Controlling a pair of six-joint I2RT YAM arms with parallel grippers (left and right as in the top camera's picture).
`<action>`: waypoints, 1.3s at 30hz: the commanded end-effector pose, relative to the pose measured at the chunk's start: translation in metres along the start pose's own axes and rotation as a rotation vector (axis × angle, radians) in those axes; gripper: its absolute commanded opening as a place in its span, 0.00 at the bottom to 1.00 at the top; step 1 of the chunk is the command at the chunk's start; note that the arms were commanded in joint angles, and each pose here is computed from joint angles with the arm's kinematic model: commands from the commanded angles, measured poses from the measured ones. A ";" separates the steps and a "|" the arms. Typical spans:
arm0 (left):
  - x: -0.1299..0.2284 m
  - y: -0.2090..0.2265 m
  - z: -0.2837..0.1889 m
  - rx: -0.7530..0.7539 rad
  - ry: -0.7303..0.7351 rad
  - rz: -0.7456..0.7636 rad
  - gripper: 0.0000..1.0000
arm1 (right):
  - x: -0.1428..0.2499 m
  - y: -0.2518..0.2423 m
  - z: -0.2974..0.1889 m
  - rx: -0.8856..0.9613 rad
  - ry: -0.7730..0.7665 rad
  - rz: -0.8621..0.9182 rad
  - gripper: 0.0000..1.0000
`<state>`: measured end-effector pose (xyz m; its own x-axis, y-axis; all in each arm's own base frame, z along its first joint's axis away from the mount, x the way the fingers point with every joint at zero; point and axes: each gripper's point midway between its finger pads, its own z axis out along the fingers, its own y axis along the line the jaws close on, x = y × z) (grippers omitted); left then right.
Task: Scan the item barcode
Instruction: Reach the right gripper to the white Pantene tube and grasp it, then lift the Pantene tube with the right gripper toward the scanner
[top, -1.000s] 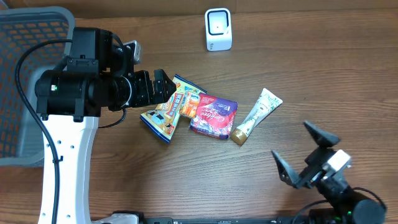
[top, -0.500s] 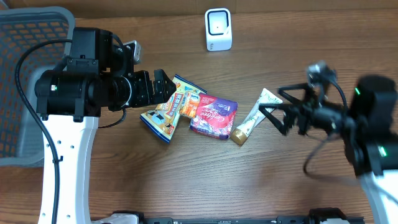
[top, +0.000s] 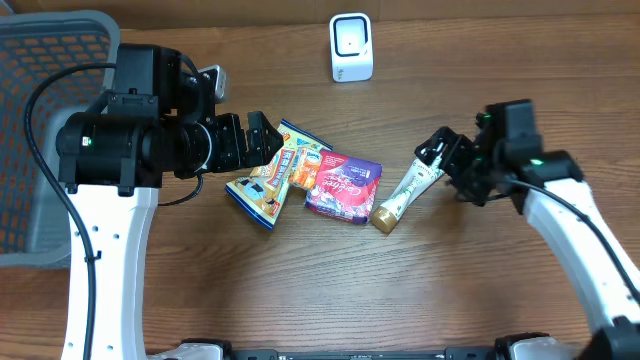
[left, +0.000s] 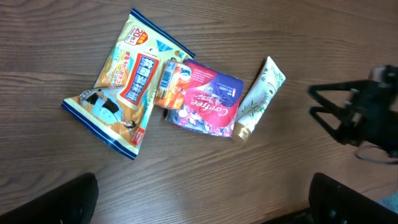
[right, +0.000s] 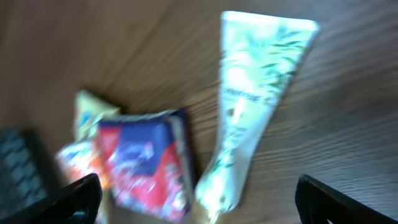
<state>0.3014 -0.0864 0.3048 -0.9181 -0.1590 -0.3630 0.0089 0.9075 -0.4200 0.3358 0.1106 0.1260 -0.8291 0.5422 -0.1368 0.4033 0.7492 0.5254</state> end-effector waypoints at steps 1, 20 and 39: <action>-0.002 0.000 -0.001 -0.004 -0.009 0.019 1.00 | -0.011 -0.018 0.024 0.158 -0.087 0.141 1.00; -0.002 0.000 -0.001 -0.004 -0.009 0.019 1.00 | 0.038 -0.047 0.101 0.326 0.101 0.207 0.89; -0.002 0.000 -0.001 -0.004 -0.009 0.019 1.00 | 0.037 -0.029 0.093 0.268 0.156 0.018 0.71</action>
<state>0.3014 -0.0864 0.3048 -0.9181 -0.1590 -0.3630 0.0089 0.9075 -0.4200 0.3231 0.1399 0.0192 -0.8334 0.5514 0.0372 0.5410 0.8002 0.2590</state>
